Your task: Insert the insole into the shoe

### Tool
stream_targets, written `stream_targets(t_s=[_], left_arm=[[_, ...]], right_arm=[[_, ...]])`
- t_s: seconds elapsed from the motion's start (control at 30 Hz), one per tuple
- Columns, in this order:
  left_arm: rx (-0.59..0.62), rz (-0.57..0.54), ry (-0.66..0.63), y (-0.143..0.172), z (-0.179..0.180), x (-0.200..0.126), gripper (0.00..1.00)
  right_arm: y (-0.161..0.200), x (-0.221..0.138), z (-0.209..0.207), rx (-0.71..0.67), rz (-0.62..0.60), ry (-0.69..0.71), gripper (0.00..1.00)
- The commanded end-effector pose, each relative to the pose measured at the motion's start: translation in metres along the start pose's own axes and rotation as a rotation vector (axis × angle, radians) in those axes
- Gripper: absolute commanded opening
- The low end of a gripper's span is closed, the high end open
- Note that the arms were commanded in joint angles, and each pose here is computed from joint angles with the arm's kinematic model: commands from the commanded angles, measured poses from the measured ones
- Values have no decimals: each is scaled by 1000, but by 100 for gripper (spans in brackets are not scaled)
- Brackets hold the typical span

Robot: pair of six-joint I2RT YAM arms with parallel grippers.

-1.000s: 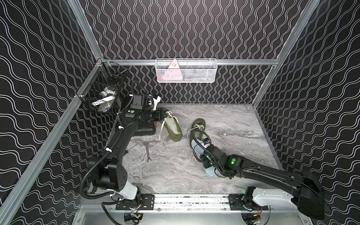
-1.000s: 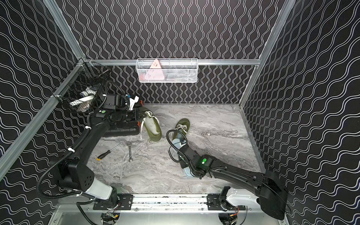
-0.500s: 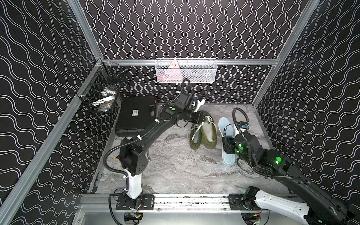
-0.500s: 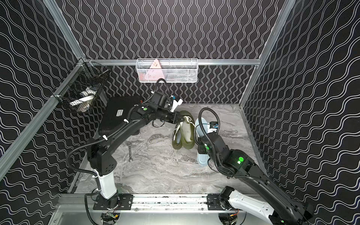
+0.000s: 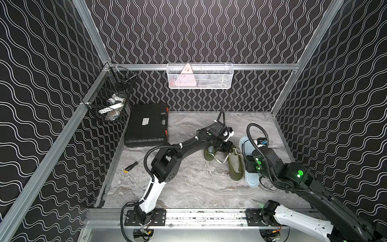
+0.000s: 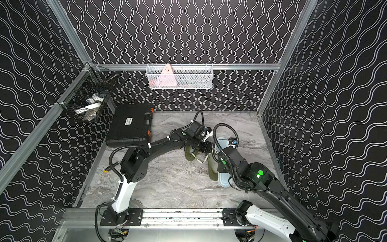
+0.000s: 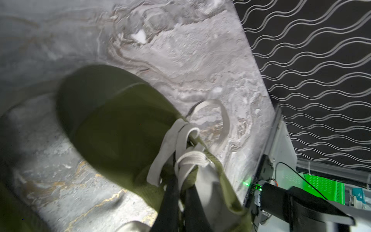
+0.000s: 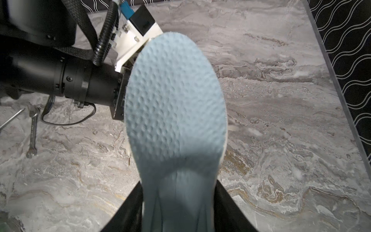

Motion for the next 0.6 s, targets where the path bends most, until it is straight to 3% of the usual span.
stream_targets(t_s=[0.0, 0.1, 0.27, 0.57], left_arm=[[-25, -131, 84, -14, -9, -2, 0], [-108, -200, 163, -13, -5, 0, 0], [-181, -202, 237, -9, -2, 7, 0], [-139, -146, 192, -5, -1, 6, 0]], right_arm=[[6, 13, 4, -27, 105, -40, 52], [4, 28, 3, -13, 178, -70, 52], [0, 42, -1, 20, 273, -135, 51], [3, 68, -1, 121, 414, -298, 49]])
Point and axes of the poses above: each gripper's point midway between its finger pads, its own x axis out along the fingers, its own z axis along the line the jaws close on, y = z × x, the point moved 8 cm from there along -x, back along the fingers, and after that the axes turned 15 degrees about -x, right-handed, at the moved point
